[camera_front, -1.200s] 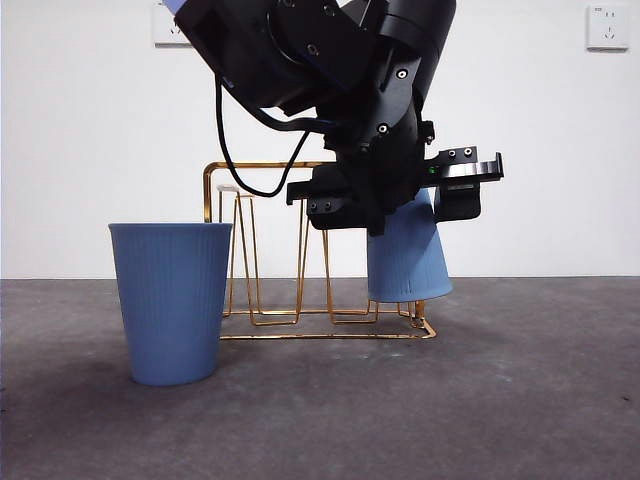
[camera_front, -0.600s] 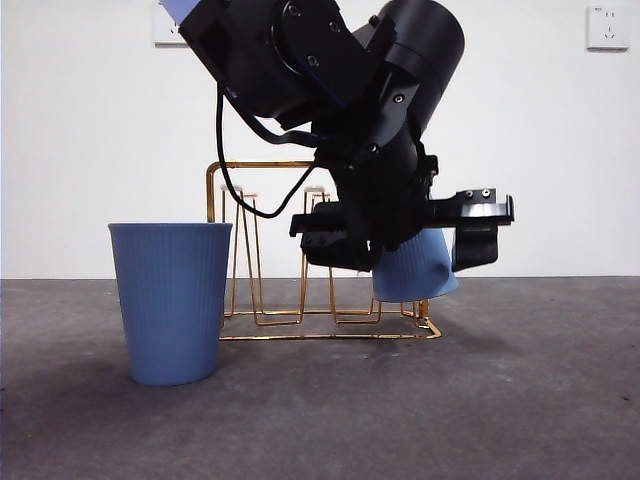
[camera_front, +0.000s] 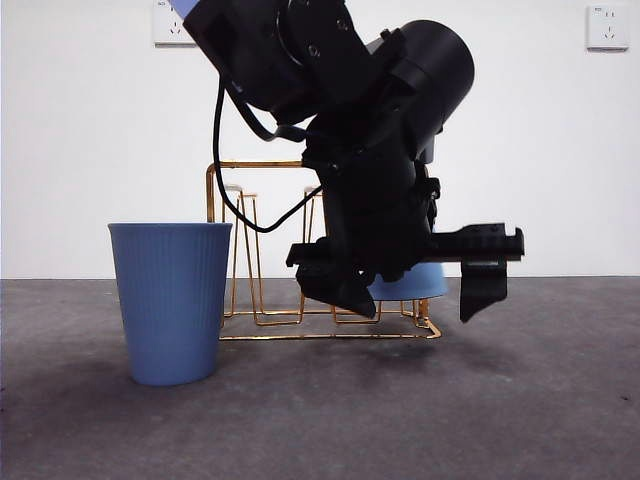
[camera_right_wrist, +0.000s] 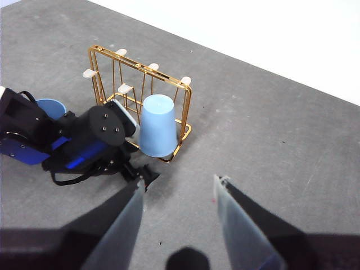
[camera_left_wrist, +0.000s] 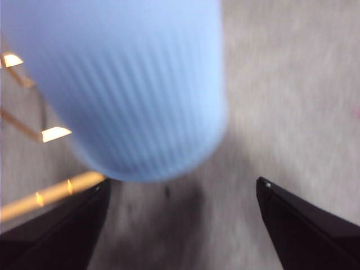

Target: Pick up cup 1,put cup 1 in the cup rack,pick up cup 2,put cup 2 in the cup rack

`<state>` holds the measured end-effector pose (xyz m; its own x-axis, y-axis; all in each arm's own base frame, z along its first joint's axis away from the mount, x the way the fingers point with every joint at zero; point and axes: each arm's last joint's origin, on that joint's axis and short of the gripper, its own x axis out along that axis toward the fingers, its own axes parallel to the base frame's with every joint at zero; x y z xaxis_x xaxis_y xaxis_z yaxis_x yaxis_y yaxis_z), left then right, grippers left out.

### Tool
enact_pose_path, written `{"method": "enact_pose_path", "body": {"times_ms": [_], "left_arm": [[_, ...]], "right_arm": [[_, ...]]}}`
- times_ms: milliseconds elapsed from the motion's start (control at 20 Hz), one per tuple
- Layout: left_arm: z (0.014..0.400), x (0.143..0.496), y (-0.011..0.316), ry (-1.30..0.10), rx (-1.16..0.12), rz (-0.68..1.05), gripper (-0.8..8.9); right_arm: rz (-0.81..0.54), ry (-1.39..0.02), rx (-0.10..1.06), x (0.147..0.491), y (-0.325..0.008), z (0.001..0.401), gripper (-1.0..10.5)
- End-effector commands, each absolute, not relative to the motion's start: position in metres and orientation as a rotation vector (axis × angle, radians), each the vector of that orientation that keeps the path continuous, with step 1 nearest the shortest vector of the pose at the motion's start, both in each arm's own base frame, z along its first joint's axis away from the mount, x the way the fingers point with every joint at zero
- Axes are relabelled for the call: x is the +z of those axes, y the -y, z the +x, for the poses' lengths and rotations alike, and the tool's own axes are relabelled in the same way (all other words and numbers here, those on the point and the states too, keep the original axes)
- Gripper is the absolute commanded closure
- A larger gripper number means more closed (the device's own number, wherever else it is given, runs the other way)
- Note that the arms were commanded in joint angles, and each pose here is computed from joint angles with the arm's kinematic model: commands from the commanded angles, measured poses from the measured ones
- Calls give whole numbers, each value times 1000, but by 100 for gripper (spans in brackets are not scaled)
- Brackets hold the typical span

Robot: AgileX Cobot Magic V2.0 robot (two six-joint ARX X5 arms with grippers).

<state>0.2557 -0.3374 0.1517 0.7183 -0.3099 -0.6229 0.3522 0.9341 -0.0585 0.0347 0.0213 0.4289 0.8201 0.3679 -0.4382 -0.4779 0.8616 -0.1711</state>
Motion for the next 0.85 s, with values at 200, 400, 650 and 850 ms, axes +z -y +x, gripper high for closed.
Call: {"method": "enact_pose_path", "body": {"times_ms": [200, 400, 650, 850], "left_arm": [[235, 171, 334, -790, -424, 65, 373], [214, 193, 331, -869, -504, 83, 374], [173, 269, 309, -809, -666, 58, 377], [138, 358, 254, -581, -778, -64, 377]], "right_arm": [[-287, -407, 458, 427, -22, 35, 729], [-278, -413, 456, 427, -21, 35, 729], [-230, -437, 453, 427, -24, 37, 729], [-173, -482, 520, 428, -41, 51, 727]]}}
